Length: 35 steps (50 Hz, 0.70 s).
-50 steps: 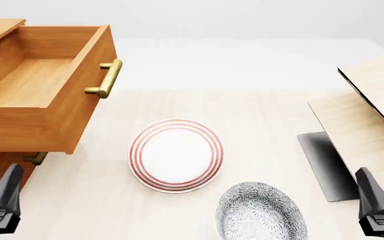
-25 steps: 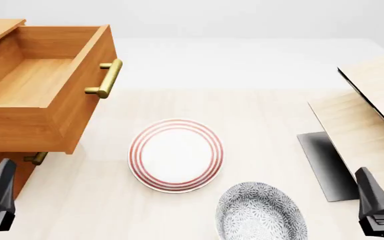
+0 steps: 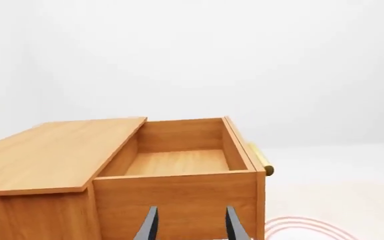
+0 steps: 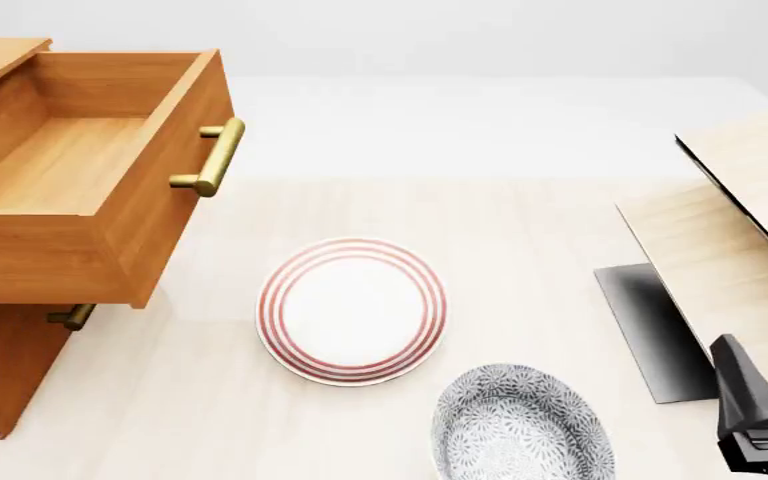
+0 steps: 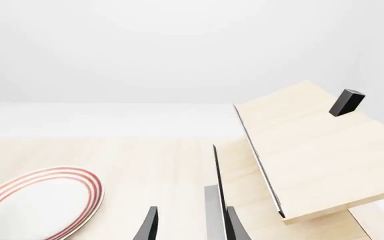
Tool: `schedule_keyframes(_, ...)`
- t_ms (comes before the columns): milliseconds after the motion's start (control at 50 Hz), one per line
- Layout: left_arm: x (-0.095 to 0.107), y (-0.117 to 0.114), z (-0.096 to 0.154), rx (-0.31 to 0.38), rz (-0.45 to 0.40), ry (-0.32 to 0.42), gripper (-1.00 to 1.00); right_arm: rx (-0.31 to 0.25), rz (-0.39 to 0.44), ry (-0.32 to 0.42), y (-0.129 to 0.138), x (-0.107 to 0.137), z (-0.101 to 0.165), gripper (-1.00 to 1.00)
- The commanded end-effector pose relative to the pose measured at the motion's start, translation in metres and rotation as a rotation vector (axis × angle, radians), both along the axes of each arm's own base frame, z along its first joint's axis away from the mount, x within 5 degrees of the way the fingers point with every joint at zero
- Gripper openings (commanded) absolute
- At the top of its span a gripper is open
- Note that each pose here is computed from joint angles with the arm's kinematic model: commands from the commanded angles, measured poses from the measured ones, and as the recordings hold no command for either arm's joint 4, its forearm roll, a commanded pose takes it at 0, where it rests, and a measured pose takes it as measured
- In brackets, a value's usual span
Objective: Close the top drawer of the cabinet.
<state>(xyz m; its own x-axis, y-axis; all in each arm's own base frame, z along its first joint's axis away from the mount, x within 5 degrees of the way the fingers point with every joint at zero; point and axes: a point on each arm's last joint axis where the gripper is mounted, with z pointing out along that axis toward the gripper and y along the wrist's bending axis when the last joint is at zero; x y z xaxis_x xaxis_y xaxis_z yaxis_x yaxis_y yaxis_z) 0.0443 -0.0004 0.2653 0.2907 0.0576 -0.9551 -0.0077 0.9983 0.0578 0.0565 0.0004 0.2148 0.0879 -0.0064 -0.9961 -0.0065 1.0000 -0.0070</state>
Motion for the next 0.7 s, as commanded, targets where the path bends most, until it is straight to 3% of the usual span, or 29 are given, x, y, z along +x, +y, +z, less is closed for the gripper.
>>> schedule_keyframes(20, -0.006, -0.001, 0.018, 0.008, -0.034, -0.015, 1.0, 0.0, 0.0, 0.0, 0.0, 0.0, 0.0, 1.0)
schedule_keyframes(360, -0.013, -0.002, 0.032, 0.016, -0.07, 0.024, 1.0, 0.0, 0.0, 0.0, 0.0, 0.001, 0.001, 1.0)
schedule_keyframes(580, -0.019, -0.002, 0.054, 0.035, -0.091, -0.007, 1.0, 0.0, 0.0, 0.0, 0.0, 0.001, 0.001, 1.0)
schedule_keyframes(700, -0.008, -0.004, 0.063, 0.026, -0.106, 0.009, 1.0, 0.0, 0.0, 0.0, 0.0, 0.001, 0.001, 1.0)
